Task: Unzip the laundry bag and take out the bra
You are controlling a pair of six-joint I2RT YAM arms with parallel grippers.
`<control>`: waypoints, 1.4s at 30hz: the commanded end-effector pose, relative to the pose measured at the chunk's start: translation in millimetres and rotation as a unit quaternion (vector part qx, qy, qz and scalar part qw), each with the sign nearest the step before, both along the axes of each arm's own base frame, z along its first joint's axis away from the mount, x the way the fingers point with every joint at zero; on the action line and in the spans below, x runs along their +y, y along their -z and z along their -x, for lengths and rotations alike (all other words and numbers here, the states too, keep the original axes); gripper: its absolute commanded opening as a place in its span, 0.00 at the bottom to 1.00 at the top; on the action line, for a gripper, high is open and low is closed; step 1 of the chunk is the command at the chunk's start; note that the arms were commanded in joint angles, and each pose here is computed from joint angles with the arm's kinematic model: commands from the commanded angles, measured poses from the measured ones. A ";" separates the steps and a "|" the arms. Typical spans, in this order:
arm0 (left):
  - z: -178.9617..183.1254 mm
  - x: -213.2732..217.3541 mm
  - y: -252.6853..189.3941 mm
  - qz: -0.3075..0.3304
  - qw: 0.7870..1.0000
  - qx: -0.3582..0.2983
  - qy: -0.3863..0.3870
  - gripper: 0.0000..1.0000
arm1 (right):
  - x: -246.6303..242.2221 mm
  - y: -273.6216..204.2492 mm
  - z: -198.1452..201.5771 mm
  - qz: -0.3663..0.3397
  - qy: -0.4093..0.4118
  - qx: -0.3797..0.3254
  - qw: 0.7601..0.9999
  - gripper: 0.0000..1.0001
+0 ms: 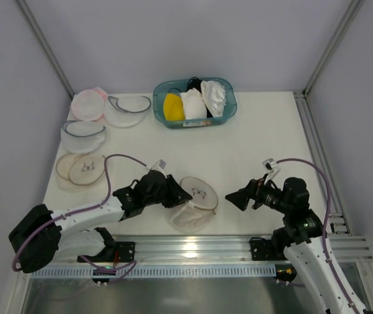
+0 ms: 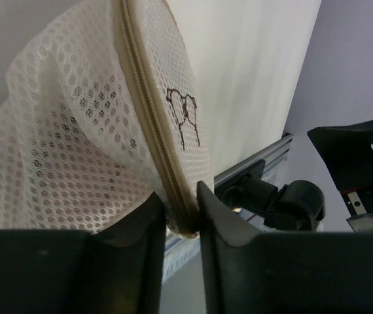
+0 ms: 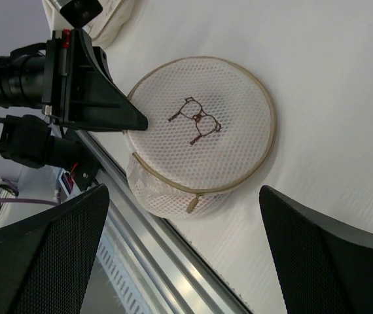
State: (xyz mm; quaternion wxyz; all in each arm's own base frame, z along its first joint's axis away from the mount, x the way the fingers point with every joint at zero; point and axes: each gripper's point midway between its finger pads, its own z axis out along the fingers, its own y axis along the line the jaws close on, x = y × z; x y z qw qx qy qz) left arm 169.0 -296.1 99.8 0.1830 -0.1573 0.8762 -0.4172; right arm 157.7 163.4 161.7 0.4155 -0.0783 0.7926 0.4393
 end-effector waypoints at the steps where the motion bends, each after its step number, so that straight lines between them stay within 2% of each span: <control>1: -14.3 -12.7 -29.3 0.037 0.998 -0.045 -0.006 0.21 | 10.5 9.7 6.5 -0.021 -0.023 0.020 0.999 0.99; 2: -14.9 -12.5 -30.5 0.037 0.998 -0.047 -0.007 0.15 | 13.1 13.9 7.6 -0.022 -0.027 0.027 0.999 0.99; 3: -14.8 -12.0 -29.0 0.035 0.998 -0.046 -0.008 0.03 | 16.5 14.1 7.4 -0.029 -0.029 0.031 0.999 0.99; 4: -14.8 -11.6 -28.3 0.034 0.998 -0.046 -0.008 0.00 | 22.3 24.0 12.1 -0.020 -0.040 0.044 0.998 0.99; 12: -16.7 -11.9 -27.3 0.047 0.998 -0.044 -0.021 0.00 | 50.4 60.8 19.1 0.043 -0.050 0.090 0.994 0.99; 16: -19.1 -6.1 -28.0 0.062 0.996 -0.049 -0.045 0.00 | 53.9 67.0 11.9 0.059 -0.019 0.089 0.994 0.98; 23: -15.6 -3.1 -35.4 0.077 0.994 -0.053 -0.050 0.00 | 55.2 83.2 -1.6 0.068 0.014 0.105 0.992 0.76; 28: -13.8 -0.9 -30.9 0.081 0.994 -0.048 -0.055 0.00 | 71.2 85.1 -2.9 0.054 -0.010 0.119 0.991 0.55; 34: -13.4 1.9 -33.0 0.083 0.994 -0.051 -0.058 0.00 | 83.8 82.4 3.3 0.044 -0.031 0.122 0.991 0.51; 37: -13.3 3.3 -31.2 0.081 0.994 -0.050 -0.061 0.00 | 86.4 74.0 5.6 0.031 -0.037 0.115 0.992 0.43; 42: -13.2 2.4 -31.8 0.083 0.993 -0.049 -0.060 0.00 | 87.2 72.5 11.6 0.033 -0.042 0.115 0.992 0.40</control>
